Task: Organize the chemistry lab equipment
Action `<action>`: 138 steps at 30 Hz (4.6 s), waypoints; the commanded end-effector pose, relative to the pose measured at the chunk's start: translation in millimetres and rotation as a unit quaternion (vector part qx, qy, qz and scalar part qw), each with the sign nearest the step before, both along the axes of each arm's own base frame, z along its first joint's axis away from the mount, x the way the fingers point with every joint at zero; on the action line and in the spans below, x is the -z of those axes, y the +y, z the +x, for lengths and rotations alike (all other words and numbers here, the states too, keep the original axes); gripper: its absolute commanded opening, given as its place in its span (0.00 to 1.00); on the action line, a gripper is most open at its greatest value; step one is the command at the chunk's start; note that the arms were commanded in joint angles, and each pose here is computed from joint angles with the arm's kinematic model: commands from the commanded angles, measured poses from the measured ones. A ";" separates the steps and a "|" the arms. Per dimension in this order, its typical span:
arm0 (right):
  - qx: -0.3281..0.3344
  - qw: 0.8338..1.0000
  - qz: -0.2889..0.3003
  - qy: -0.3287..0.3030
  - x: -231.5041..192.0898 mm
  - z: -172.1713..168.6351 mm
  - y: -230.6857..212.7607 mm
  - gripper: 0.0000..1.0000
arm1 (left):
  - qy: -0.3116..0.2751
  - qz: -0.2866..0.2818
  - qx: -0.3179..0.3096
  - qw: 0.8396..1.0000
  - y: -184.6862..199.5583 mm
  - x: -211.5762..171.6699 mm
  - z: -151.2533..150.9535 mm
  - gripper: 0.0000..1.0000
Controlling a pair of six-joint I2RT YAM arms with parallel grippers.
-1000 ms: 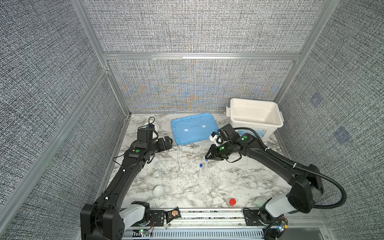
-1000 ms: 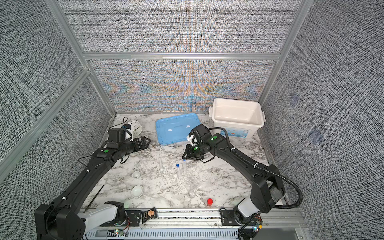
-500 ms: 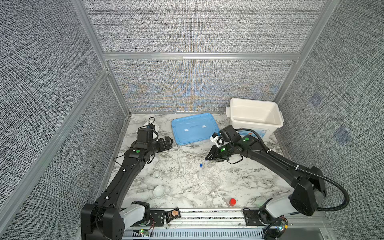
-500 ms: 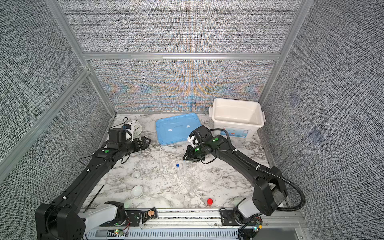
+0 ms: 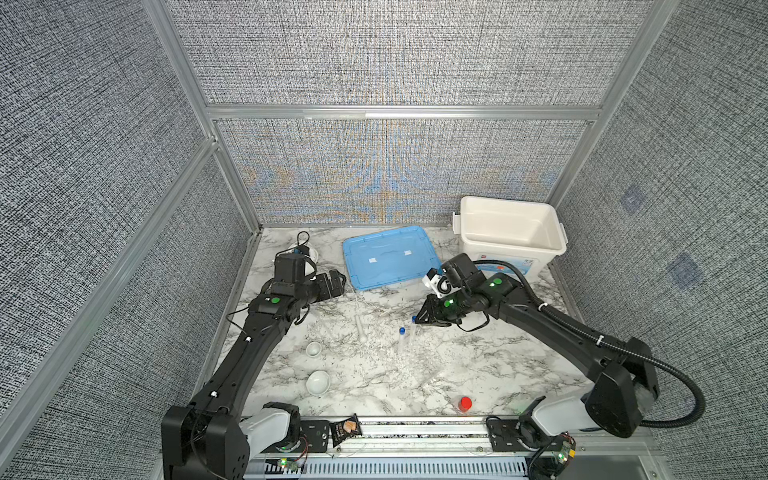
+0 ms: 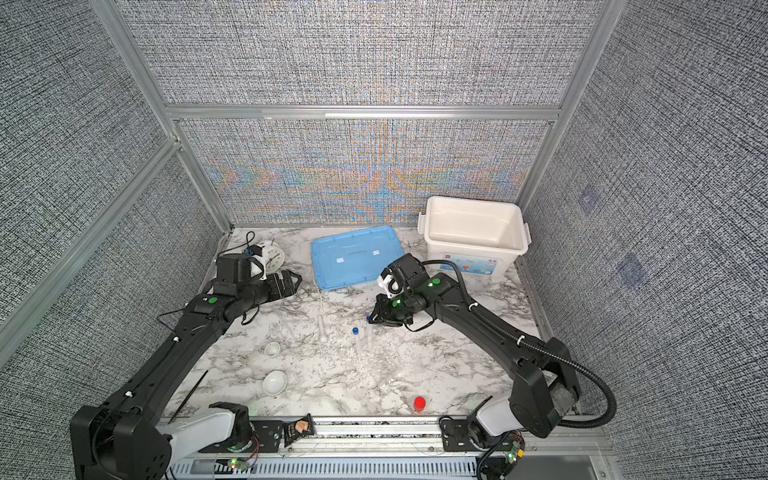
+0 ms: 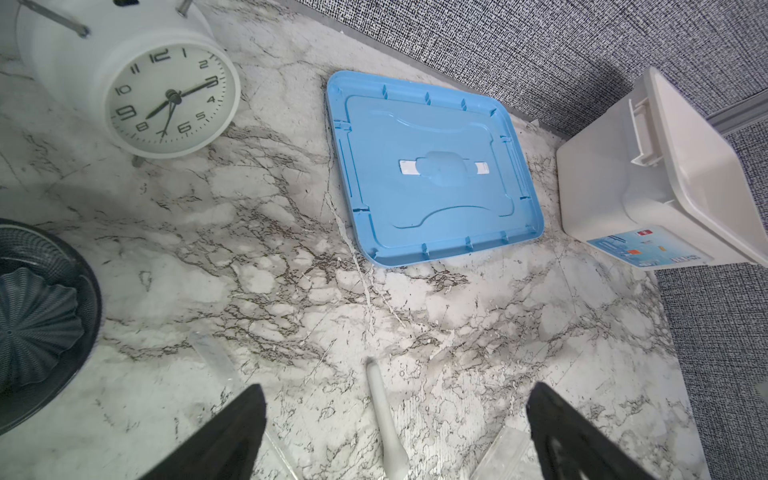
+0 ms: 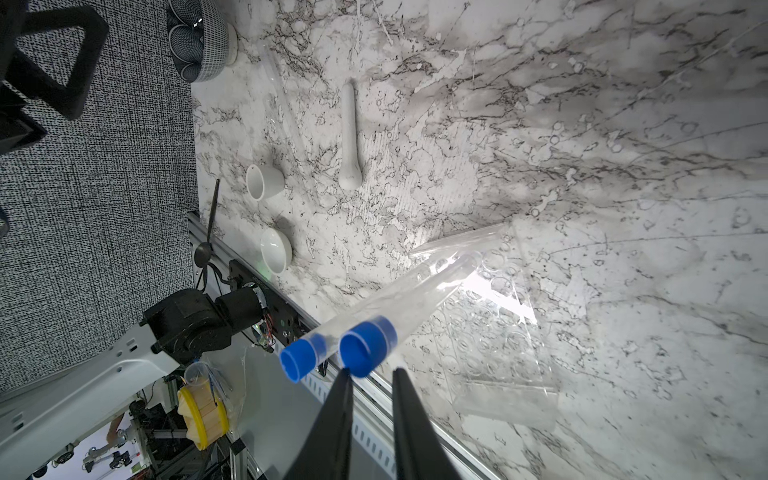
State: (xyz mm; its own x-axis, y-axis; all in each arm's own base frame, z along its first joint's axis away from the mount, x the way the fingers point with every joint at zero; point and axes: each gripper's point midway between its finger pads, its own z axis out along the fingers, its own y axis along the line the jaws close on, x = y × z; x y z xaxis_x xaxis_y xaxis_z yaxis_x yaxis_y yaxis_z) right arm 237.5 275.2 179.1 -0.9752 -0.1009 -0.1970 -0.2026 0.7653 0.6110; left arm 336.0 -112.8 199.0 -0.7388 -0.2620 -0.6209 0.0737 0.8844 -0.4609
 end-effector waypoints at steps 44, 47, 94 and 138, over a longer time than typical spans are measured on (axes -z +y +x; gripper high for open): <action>0.005 0.999 -0.010 -0.048 -2.6 6.0 0.1 0.34 | 0.002 -0.033 0.002 0.999 -9.1 -1.6 6.3 0.98; 0.011 0.998 -0.002 -0.065 -14.8 7.0 -1.8 0.43 | 0.002 -0.036 0.006 0.999 -11.0 -1.8 7.8 0.98; 0.005 0.994 -0.044 -0.096 -11.4 14.2 -9.8 0.44 | 0.007 -0.046 0.007 0.999 -14.8 -4.0 13.5 0.98; -0.068 0.940 -0.134 -0.306 -51.8 -10.5 14.8 0.45 | 0.028 -0.041 0.016 0.999 -13.7 2.7 -4.2 0.99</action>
